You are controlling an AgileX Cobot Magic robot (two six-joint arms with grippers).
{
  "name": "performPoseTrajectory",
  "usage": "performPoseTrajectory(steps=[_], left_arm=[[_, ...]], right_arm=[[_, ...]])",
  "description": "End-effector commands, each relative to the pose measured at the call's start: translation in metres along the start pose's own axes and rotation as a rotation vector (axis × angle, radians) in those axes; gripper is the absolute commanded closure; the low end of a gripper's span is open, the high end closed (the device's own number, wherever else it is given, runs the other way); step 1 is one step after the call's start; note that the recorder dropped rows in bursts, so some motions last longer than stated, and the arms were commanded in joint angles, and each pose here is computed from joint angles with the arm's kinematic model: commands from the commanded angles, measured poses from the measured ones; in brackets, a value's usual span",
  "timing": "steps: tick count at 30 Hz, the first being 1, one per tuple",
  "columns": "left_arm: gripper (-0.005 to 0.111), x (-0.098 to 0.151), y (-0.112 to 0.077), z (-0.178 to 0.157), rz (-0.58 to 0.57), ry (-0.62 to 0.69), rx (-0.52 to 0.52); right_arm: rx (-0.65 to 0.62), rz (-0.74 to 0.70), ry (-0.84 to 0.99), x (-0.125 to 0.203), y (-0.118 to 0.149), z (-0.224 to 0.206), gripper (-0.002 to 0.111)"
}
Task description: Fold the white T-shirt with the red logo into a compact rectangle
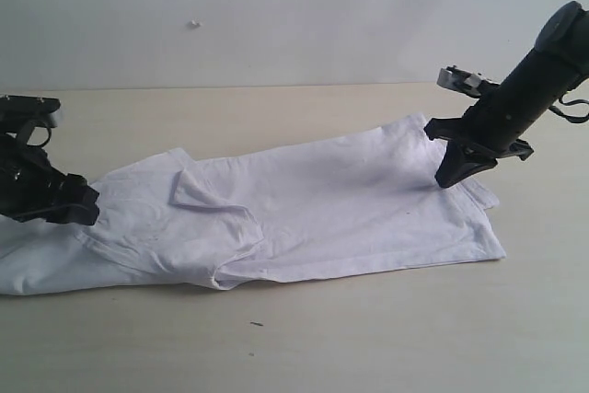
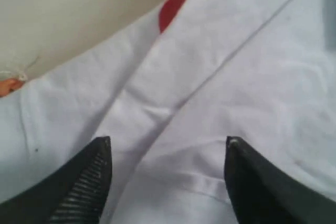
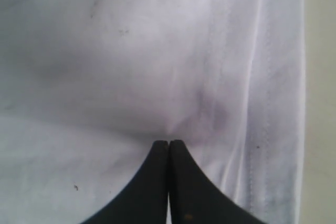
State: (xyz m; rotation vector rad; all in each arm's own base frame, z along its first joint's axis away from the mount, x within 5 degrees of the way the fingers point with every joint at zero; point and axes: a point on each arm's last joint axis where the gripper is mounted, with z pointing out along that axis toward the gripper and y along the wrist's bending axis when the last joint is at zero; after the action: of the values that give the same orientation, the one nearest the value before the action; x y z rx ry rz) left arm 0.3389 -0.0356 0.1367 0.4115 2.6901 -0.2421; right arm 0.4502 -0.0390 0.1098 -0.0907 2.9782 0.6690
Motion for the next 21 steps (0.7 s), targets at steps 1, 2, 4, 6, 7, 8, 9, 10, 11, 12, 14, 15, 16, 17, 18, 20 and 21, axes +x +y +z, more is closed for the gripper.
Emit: performPoseTrajectory(steps=[1, 2, 4, 6, 7, 8, 9, 10, 11, 12, 14, 15, 16, 17, 18, 20, 21], left_arm=[[0.046, 0.0, 0.013, 0.006, -0.018, -0.022, -0.033], [0.046, 0.001, 0.013, 0.006, -0.016, -0.019, -0.031], [0.046, 0.003, 0.016, 0.009, -0.028, -0.003, -0.027], [0.046, 0.006, 0.017, 0.012, -0.031, 0.013, -0.022], [0.046, 0.007, 0.017, 0.014, -0.032, 0.022, -0.016], [0.046, 0.007, 0.017, 0.014, -0.032, 0.022, -0.016], [0.046, 0.007, 0.017, 0.014, -0.032, 0.02, -0.019], [0.046, 0.005, 0.018, 0.013, -0.031, 0.005, -0.031], [0.046, 0.003, 0.019, 0.011, -0.029, -0.014, -0.044], [0.046, 0.003, 0.019, 0.01, -0.029, -0.018, -0.046], [0.046, 0.004, 0.021, 0.009, -0.035, -0.012, -0.042], [0.046, 0.004, 0.02, 0.01, -0.042, -0.005, -0.034], [0.046, 0.006, 0.023, 0.01, -0.05, 0.002, -0.033], [0.046, 0.007, 0.024, 0.011, -0.055, 0.009, -0.031], [0.046, 0.008, 0.026, 0.012, -0.062, 0.01, -0.031], [0.046, 0.008, 0.028, 0.012, -0.062, 0.01, -0.034], [0.046, 0.008, 0.029, 0.012, -0.057, 0.004, -0.04]], right_arm=[[-0.002, -0.018, -0.012, -0.001, 0.001, -0.002, 0.108], [-0.002, -0.02, -0.012, -0.001, 0.001, -0.002, 0.108], [-0.002, -0.028, -0.012, -0.001, 0.001, -0.002, 0.108], [-0.002, -0.028, -0.012, -0.001, 0.001, -0.002, 0.108], [-0.003, -0.027, -0.009, 0.0, 0.002, -0.002, 0.108], [-0.003, -0.027, -0.009, 0.0, 0.002, -0.002, 0.108], [-0.003, -0.027, -0.009, 0.0, 0.002, -0.002, 0.108], [-0.003, -0.027, -0.009, 0.0, 0.002, -0.002, 0.108], [-0.003, -0.027, -0.009, 0.0, 0.002, -0.002, 0.108], [-0.003, -0.027, -0.009, 0.0, 0.002, -0.002, 0.108], [-0.003, -0.027, -0.009, 0.0, 0.002, -0.002, 0.108], [-0.003, -0.027, -0.009, 0.0, 0.002, -0.002, 0.108], [-0.002, -0.027, -0.011, -0.001, 0.001, -0.002, 0.108], [-0.002, -0.027, -0.011, -0.001, 0.001, -0.002, 0.108], [-0.002, -0.027, -0.011, -0.001, 0.001, -0.002, 0.108], [-0.003, -0.027, -0.009, 0.0, 0.002, -0.002, 0.108], [-0.003, -0.027, -0.009, 0.0, 0.002, -0.002, 0.108]])
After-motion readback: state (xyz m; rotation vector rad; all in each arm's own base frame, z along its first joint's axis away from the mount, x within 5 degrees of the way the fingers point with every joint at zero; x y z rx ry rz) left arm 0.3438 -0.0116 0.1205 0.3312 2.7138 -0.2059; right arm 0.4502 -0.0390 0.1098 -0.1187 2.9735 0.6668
